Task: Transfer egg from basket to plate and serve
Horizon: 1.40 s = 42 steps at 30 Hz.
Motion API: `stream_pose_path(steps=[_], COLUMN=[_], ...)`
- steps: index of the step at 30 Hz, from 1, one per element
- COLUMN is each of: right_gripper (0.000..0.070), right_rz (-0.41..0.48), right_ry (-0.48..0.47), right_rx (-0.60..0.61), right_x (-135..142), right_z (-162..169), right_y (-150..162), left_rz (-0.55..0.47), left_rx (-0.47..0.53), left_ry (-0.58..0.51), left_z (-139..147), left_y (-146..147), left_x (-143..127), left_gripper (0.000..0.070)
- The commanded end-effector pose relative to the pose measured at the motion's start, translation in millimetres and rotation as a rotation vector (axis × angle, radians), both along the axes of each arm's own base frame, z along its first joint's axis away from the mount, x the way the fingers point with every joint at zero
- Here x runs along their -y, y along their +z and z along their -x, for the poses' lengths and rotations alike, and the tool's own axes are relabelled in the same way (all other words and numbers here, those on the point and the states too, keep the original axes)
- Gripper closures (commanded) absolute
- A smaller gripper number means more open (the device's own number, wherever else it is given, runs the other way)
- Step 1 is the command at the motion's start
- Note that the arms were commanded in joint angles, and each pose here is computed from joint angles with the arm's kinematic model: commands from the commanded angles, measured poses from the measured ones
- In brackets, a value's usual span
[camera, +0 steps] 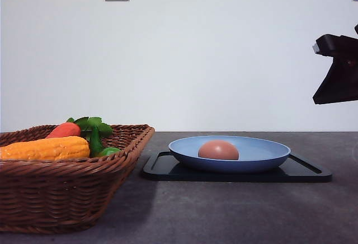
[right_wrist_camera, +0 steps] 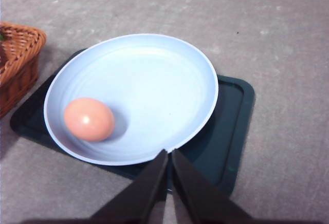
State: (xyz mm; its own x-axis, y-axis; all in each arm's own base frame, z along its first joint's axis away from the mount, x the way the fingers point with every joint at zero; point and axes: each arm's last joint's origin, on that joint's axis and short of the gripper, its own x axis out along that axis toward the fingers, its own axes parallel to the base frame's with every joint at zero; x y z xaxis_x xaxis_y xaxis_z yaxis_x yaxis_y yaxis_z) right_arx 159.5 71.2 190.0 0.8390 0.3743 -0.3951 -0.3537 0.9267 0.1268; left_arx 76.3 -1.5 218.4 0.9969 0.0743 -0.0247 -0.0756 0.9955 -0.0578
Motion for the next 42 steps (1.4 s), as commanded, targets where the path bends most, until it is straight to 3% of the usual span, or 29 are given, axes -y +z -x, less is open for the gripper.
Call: stream_pose_path(steps=[1, 13, 19, 42], right_gripper=[0.0700, 0.0700, 0.0700, 0.0700], right_rz=[-0.014, -0.014, -0.014, -0.014], right_ry=[0.002, 0.003, 0.003, 0.003], right_rx=[0.007, 0.008, 0.007, 0.008], right_x=[-2, -2, -2, -2], right_z=[-1, -1, -1, -1], right_y=[3, 3, 3, 3], left_rz=[-0.004, 0.031, 0.053, 0.062], left_rx=[-0.023, -0.169, -0.190, -0.188], left_ry=[0.016, 0.076, 0.031, 0.031], left_z=[-4, -16, -17, -17], left_y=[-11, -62, -69, -69], left_x=[-1, -6, -4, -4], left_gripper=[0.0700, 0.0700, 0.0700, 0.0700])
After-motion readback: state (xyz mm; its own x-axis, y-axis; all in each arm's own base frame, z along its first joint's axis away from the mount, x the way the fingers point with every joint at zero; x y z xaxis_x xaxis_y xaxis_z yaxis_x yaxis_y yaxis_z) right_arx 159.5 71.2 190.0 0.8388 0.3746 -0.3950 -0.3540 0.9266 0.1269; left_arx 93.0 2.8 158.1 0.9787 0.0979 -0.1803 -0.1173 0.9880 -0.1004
